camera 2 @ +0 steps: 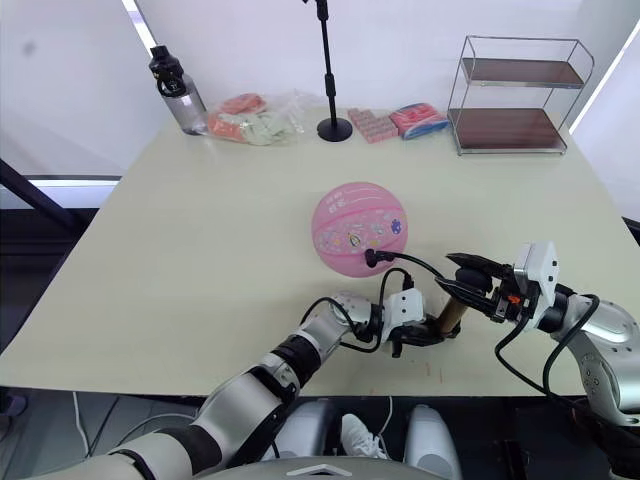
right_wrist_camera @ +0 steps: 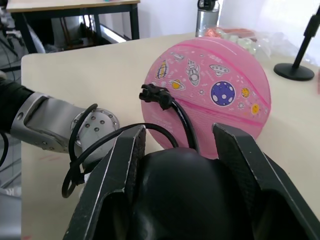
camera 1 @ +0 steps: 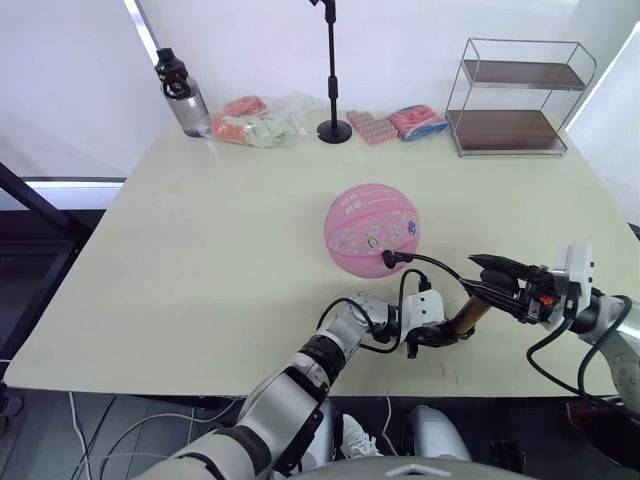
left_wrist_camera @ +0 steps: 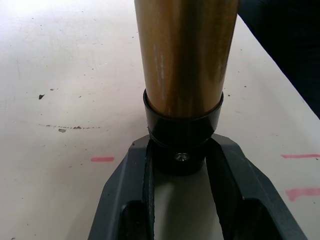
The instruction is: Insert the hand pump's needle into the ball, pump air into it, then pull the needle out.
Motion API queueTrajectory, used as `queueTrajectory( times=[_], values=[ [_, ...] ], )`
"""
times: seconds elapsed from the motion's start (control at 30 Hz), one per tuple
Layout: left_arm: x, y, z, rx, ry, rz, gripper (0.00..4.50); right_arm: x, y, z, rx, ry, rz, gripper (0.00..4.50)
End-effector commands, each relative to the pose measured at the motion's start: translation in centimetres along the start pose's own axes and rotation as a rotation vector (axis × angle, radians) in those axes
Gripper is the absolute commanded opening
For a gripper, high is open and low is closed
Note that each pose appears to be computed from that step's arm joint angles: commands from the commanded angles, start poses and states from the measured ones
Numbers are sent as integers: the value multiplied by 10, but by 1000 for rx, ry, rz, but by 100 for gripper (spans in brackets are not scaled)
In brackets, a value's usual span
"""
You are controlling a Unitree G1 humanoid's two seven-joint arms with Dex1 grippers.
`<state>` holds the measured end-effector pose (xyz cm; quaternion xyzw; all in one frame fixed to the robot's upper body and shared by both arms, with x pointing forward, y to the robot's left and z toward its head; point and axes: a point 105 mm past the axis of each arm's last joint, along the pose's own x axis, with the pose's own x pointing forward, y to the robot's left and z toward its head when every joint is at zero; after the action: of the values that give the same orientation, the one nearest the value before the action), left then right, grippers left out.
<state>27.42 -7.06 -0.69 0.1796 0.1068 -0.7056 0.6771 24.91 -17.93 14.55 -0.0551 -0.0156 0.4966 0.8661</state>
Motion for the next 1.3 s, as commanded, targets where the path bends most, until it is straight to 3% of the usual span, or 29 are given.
queueTrajectory(
  times=[0.03,0.2,0.43,0.77,0.97,1.3],
  values=[
    [-6,-19,-45,-101,150,-51,107,-10,-5,36,-27,-50,-14,163],
    [-7,-20,-46,-98,152,-55,107,-24,-9,92,-65,-130,-27,163],
    [-8,-20,-46,-94,156,-59,107,-41,-9,145,-86,-183,-30,163],
    [-8,-20,-46,-93,156,-59,107,-46,-8,175,-130,-193,-17,163],
    [-7,-20,-46,-97,155,-56,107,-36,-10,122,-40,-62,-7,163],
    [-5,-20,-45,-99,149,-47,107,-21,5,-14,152,124,-28,163]
  ],
)
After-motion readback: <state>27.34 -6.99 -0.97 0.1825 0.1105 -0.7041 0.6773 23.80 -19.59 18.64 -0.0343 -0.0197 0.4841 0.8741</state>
